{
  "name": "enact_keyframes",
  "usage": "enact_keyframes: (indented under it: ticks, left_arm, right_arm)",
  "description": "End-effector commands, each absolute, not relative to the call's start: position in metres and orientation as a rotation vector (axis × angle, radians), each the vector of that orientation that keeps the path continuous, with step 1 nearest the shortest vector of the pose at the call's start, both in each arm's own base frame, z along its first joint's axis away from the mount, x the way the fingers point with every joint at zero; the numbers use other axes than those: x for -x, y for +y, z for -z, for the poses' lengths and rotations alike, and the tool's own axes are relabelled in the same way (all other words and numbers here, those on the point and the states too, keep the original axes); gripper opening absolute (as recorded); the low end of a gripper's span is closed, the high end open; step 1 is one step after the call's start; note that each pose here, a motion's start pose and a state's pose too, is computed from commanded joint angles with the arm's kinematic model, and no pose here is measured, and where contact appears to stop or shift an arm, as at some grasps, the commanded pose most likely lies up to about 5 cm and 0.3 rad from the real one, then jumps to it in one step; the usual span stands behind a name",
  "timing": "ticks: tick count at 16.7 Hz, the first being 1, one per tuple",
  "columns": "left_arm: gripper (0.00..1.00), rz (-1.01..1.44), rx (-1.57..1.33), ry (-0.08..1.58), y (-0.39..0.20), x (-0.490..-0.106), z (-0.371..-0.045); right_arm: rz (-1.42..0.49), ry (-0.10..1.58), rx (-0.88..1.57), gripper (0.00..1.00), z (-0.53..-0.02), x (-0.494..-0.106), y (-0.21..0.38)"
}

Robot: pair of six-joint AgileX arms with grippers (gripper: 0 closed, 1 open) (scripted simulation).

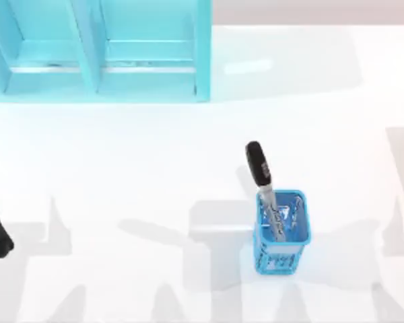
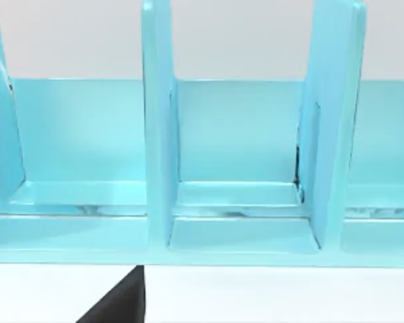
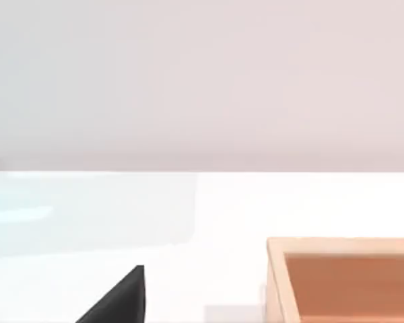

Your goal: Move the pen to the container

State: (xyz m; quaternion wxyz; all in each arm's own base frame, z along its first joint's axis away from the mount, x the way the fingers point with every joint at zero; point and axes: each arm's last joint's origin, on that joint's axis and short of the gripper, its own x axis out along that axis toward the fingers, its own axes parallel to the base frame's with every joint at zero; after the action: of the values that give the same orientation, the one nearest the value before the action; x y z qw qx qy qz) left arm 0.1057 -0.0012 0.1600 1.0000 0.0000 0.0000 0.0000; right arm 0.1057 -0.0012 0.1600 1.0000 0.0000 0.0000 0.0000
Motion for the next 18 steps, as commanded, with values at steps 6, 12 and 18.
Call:
enact_keyframes:
  ticks: [6, 12, 18]
  left_arm:
    - [1.00, 0.000, 0.000, 0.000, -0.001, -0.106, -0.160]
    - [1.00, 0.000, 0.000, 0.000, -0.001, -0.106, -0.160]
    - [1.00, 0.000, 0.000, 0.000, -0.001, -0.106, -0.160]
  right_arm:
    - [-0.109, 0.059, 0.016, 1.00, -0.168, -0.110, 0.006]
    - [-0.446, 0.301, 0.042, 1.00, -0.184, -0.141, 0.035]
    - [-0.773, 0.539, 0.054, 1.00, -0.177, -0.181, 0.079]
